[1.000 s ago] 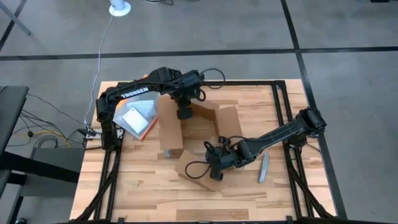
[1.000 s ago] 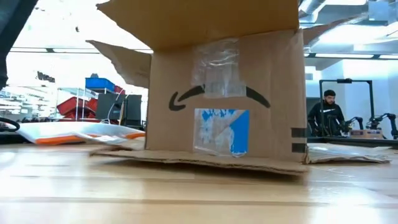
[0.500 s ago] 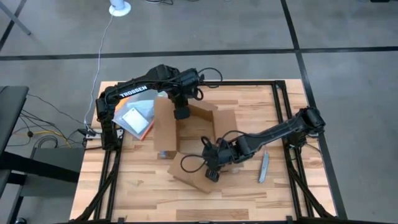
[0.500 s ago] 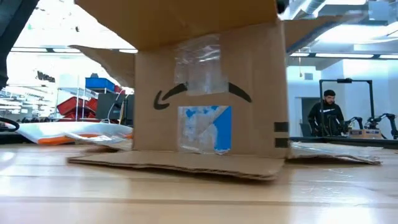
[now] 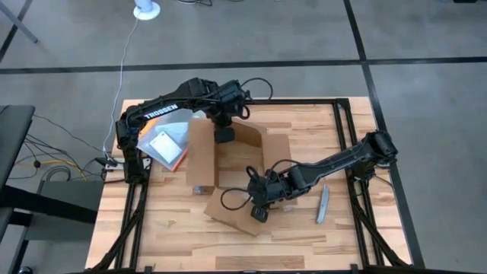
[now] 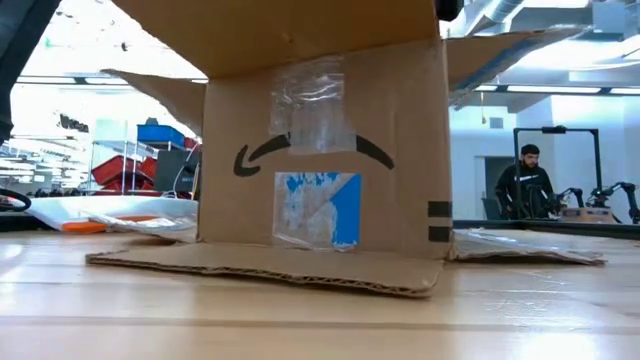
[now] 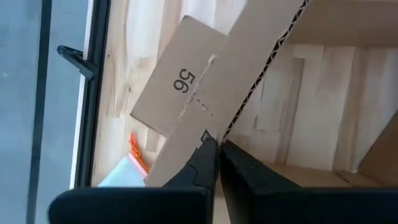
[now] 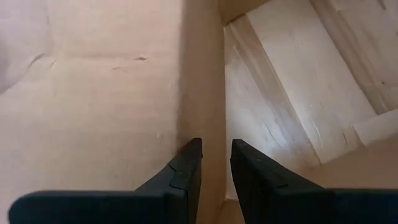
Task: Unpack boxes
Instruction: Break down the box using the silver cutter until it is completely flat
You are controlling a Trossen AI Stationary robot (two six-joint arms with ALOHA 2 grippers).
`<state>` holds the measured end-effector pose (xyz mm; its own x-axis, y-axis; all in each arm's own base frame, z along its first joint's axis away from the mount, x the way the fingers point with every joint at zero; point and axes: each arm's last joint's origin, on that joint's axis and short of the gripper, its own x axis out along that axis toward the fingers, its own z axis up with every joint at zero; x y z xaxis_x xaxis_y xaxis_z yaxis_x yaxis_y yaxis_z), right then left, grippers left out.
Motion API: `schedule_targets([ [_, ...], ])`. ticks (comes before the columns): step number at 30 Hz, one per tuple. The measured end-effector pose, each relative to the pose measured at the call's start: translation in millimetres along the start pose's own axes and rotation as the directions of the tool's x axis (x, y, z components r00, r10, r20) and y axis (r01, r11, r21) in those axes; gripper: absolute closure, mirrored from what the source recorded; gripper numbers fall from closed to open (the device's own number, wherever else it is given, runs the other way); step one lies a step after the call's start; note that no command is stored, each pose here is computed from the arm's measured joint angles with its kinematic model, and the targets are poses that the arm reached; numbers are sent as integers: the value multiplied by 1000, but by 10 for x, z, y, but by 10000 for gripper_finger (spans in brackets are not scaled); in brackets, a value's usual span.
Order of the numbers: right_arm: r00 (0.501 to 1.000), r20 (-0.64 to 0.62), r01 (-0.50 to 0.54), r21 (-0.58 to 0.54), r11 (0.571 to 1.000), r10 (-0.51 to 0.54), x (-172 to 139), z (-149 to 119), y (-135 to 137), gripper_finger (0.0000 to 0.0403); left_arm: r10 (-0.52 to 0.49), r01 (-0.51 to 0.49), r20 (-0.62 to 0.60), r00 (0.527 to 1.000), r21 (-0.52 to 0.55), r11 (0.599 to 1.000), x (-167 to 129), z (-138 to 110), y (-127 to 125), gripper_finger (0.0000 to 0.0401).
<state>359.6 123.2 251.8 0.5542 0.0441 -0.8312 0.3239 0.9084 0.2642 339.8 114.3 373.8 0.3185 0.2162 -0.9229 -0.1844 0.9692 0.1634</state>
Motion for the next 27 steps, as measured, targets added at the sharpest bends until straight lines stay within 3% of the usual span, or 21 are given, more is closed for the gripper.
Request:
schedule_targets([
  [5,1000,0,0,-11,1000,0,-7,-31,34,328,-73,76,61,996,-46,996,-168,-42,-35,401],
  [16,997,-20,-75,10,997,75,-54,75,34,328,-67,76,105,992,-89,993,-397,-137,-52,401],
  [23,956,-183,-202,162,966,231,-44,120,-65,328,-69,79,100,993,-94,992,-466,-190,-57,401],
  [27,962,-195,-165,149,975,192,-44,98,-89,328,-67,76,115,991,-76,994,-469,-176,-54,401],
])
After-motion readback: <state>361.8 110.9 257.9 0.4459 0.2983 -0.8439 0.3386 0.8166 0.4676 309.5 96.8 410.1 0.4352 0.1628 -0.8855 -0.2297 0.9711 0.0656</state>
